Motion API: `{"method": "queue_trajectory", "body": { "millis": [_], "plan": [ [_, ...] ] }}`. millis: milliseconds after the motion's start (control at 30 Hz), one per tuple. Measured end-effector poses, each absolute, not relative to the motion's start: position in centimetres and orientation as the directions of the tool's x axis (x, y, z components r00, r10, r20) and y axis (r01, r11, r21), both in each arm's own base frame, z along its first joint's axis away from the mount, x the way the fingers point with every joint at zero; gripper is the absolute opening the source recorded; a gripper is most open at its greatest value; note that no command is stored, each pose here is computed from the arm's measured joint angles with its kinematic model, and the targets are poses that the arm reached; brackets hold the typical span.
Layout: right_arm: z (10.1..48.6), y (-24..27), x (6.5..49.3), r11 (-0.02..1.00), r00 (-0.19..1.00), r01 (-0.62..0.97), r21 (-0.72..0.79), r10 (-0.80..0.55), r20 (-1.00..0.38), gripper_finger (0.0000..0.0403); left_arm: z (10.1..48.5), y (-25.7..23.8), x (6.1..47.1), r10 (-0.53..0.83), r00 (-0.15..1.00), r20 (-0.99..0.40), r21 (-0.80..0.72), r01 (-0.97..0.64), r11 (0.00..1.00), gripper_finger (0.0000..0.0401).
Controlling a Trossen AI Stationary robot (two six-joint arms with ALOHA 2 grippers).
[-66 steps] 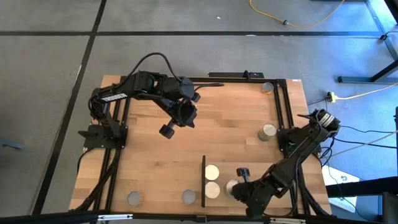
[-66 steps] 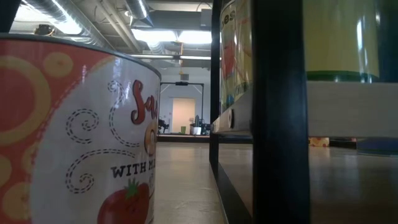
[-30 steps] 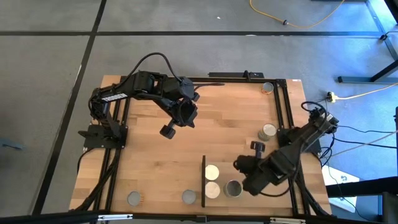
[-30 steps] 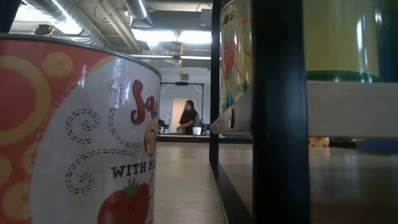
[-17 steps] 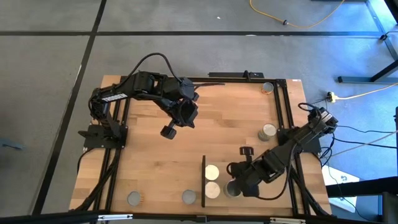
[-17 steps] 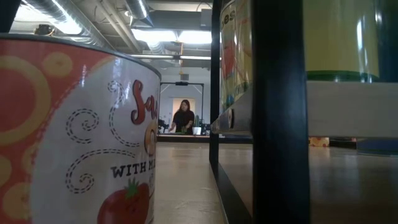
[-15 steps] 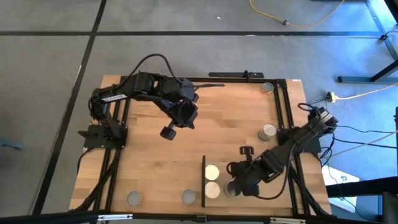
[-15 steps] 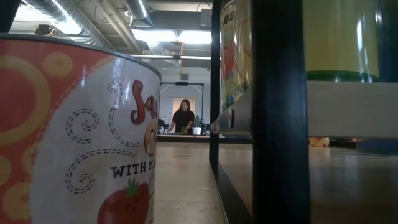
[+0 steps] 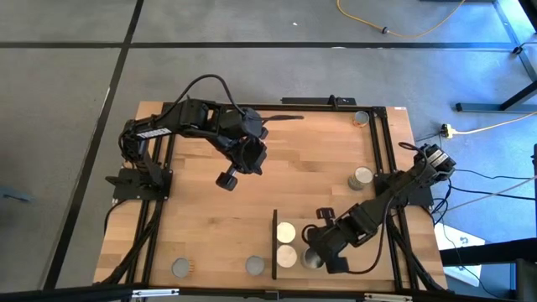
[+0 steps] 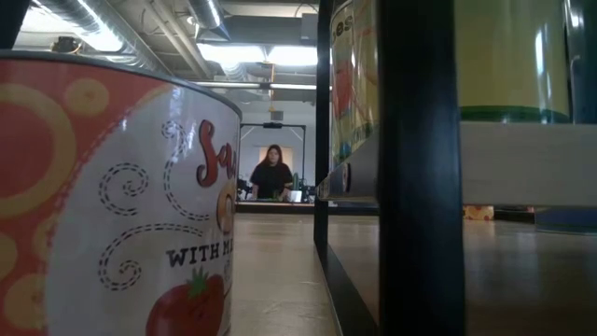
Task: Pick and place cans onto a shelf
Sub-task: Put the canned tomatoes on the shelf, then put the canned peas on the shelf
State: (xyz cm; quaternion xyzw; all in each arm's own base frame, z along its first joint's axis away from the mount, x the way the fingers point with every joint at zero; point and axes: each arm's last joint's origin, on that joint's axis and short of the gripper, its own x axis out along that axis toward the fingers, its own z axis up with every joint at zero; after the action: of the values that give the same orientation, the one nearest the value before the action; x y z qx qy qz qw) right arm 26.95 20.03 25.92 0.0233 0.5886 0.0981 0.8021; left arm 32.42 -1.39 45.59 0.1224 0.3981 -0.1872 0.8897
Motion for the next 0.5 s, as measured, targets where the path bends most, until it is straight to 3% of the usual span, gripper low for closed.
{"method": "queue_trajectory", "body": {
  "millis": [200, 500],
  "plan": [
    [26.6, 19.5, 26.6, 0.989, 0.296, -0.126, 0.083, 0.117, -0.948, 0.0, 45.6, -1.4, 32.4, -0.236, 0.613, -0.754, 0.069, 0.431, 0.9, 0.0001],
    [35.2, 16.6, 23.8, 0.983, 0.319, 0.149, -0.104, -0.147, -0.936, 0.0002, 45.6, -1.4, 32.4, -0.231, 0.612, -0.756, 0.071, 0.428, 0.901, 0.0001]
  ]
}}
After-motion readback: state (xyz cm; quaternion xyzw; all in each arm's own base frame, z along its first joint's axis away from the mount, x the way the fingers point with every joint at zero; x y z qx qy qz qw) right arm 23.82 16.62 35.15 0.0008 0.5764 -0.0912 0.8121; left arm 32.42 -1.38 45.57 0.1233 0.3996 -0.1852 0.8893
